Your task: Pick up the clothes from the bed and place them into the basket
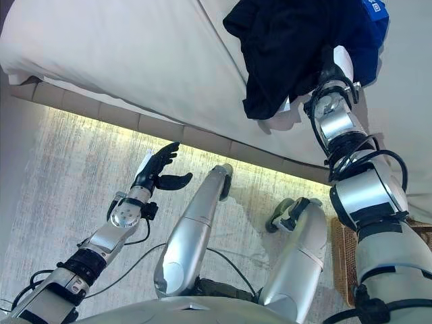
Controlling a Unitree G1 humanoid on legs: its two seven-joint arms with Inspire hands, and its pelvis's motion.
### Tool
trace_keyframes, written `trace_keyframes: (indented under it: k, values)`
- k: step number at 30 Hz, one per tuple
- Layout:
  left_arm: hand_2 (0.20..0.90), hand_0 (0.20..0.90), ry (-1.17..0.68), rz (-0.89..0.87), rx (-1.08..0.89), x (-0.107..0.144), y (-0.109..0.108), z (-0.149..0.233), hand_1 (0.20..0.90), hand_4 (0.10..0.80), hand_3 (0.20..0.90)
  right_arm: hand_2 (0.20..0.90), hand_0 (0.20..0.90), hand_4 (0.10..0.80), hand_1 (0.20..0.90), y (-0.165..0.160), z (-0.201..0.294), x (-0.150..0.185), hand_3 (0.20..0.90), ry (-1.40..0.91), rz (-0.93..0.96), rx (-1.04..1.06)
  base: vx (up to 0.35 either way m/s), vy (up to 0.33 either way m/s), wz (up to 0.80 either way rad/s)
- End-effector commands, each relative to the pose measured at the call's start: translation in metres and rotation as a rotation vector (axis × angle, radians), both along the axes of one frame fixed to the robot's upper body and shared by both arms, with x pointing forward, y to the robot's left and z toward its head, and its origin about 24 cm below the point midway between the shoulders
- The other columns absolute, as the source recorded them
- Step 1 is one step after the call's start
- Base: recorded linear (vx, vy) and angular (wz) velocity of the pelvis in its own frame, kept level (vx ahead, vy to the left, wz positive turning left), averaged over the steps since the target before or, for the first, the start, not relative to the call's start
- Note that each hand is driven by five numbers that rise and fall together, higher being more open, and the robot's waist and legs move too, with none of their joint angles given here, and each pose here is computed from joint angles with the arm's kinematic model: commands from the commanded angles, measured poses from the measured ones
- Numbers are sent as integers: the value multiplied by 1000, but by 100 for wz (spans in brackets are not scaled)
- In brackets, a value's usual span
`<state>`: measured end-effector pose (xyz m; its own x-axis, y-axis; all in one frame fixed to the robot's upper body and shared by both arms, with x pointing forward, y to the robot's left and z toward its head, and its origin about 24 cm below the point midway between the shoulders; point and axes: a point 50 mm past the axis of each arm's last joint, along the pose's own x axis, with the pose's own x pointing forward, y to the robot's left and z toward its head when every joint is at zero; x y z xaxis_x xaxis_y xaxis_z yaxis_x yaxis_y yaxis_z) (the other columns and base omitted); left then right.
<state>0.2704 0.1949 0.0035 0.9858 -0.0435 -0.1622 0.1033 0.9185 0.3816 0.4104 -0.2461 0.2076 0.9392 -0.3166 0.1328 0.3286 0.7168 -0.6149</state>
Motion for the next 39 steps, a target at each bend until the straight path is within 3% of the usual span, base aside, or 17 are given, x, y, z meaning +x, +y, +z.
trace_keyframes:
  k: [1,6,24,39]
  values:
    - [900,900,-239,-19,-72,6,5,46,900,800,900,300,300,100,300,32,51,5,200,-210,195,121,0,0,0]
    - [900,900,-224,-19,-69,1,8,41,900,800,900,300,300,100,300,33,47,3,200,-257,223,227,33,-44,-1]
    - [900,900,-85,17,-31,-8,15,14,900,800,900,300,300,100,300,2,16,-2,200,-157,124,296,86,-16,-1]
    - [900,900,1,52,-30,-7,20,1,900,800,900,300,300,100,300,-25,39,-14,200,-241,131,370,15,-4,-12]
